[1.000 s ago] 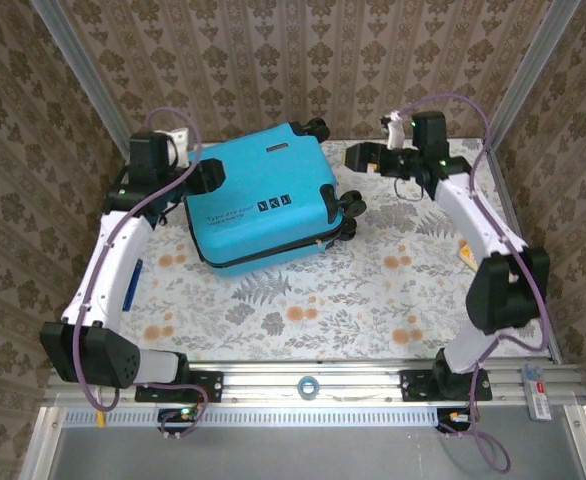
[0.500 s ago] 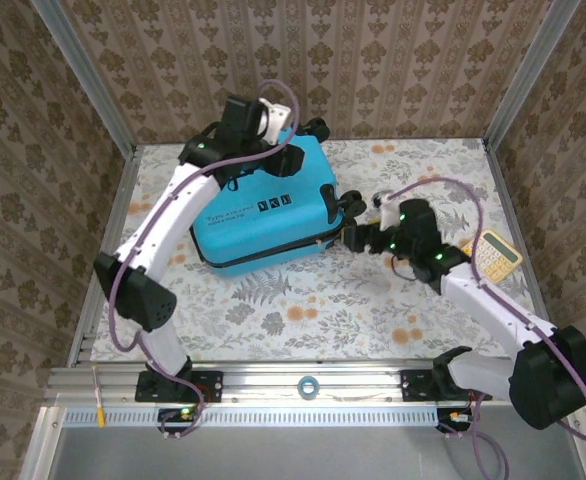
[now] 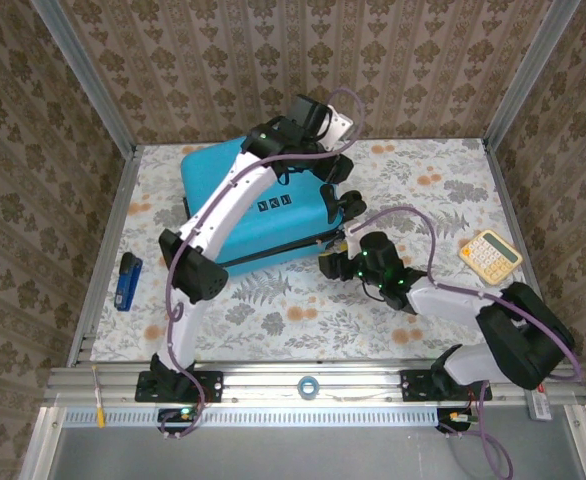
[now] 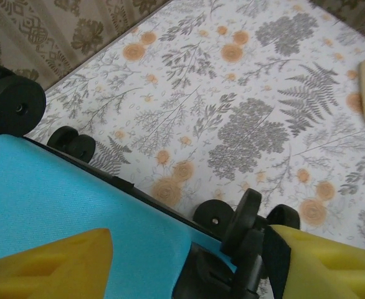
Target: Pack the luggage
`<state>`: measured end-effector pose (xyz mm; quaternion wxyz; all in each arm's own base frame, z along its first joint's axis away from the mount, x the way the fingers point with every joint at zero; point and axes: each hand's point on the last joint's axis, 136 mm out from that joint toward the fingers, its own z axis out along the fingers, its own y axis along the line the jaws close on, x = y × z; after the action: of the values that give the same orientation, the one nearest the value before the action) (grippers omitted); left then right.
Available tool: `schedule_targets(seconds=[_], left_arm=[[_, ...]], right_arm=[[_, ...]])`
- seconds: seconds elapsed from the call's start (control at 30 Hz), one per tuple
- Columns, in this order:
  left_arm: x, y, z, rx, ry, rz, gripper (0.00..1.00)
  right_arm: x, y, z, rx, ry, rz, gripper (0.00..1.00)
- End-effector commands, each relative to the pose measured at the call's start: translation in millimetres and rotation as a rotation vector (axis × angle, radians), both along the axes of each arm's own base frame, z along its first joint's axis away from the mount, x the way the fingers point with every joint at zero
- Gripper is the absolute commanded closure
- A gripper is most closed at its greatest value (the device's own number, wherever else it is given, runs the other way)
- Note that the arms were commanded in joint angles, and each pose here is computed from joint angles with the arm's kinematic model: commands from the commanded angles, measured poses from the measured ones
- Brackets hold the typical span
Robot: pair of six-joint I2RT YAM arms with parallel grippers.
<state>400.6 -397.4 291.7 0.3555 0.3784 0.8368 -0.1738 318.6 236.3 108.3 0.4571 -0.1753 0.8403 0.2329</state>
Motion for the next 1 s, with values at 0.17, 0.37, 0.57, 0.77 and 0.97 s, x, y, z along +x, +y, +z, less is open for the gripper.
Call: schedule_targets(seconds=[0.17,0.37,0.57,0.77,0.97], left_arm=[[11,9,-7,0.036,-0.016,0.148,0.35],[17,38,-17,0.135,-0.085,0.334,0.36],[13,69,-15,0.163,-0.126,0.438,0.35],[5,85,-17,0.120,-0.116,0.487,0.35],[-5,102,-21,0.107,-0.124,0.535,0.35]], right_arm=[[29,15,1,0.042,-0.103,-0.043,0.42],[37,14,-4,0.073,-0.118,-0.077,0.45],[44,14,-3,0.087,-0.137,-0.093,0.47],[49,14,-3,0.091,-0.138,-0.089,0.61],[51,11,-2,0.100,-0.133,-0.089,0.68]])
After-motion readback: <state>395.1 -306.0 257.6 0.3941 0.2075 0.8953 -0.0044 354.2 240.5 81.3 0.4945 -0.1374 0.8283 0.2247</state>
